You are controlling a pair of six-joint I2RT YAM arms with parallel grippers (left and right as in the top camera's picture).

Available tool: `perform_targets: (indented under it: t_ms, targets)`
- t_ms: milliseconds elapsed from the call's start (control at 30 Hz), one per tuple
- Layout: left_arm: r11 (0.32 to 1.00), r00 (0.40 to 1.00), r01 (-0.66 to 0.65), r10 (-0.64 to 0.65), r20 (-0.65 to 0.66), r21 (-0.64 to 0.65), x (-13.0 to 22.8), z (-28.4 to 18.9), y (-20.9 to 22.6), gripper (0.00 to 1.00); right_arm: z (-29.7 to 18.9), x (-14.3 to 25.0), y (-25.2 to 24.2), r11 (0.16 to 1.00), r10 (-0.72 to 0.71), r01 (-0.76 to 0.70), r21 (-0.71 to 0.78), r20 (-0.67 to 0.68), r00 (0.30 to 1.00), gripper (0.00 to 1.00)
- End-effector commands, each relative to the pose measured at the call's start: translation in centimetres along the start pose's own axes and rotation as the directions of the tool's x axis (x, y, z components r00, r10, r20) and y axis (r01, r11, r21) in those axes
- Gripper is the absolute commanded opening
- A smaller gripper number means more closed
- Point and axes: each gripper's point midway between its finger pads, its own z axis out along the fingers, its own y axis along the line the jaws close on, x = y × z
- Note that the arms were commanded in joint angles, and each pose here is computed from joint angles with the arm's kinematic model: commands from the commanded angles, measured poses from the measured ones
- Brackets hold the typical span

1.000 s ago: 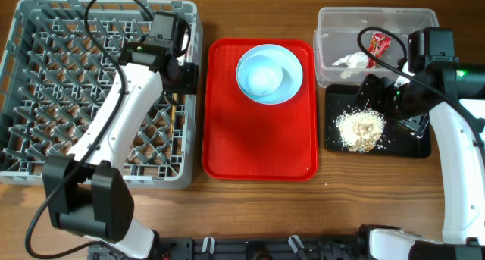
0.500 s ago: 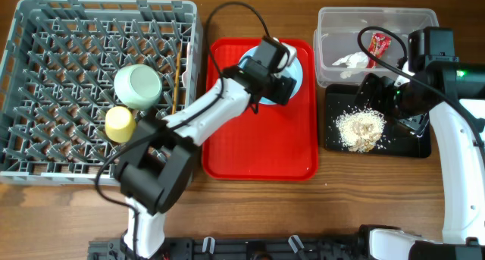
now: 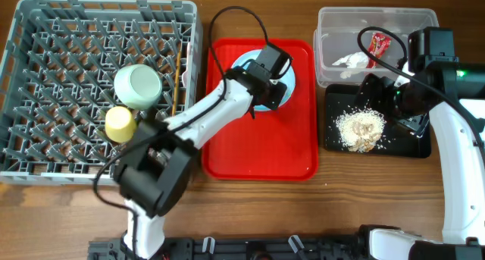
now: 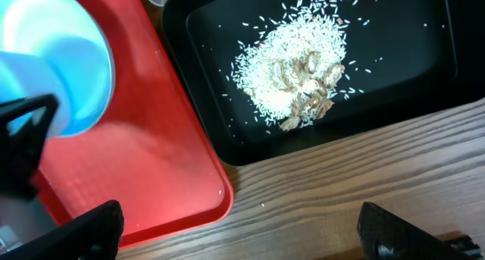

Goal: Sort waste into correct bins and load items into the dishwasher rack
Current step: 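Grasp the blue bowl with the left gripper and place it in rack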

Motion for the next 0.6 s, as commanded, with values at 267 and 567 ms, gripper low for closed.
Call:
perform_targets:
  t_ms: [267,567]
  targets:
    - [0.858,0.889,0.219,-0.372,0.268,0.464,-5.3,-19.9,12.5,0.04,-1.0,-0.5,0.1,1.000,0.000,0.001,-0.009,0.037,0.999,1.00]
    - [0.572,0.764,0.235,-0.609,0.215,0.786,-2.8,-18.6,24.0,0.04,-1.0,-0.5,0.1,1.000,0.000,0.001,-0.009,0.036,0.999,1.00]
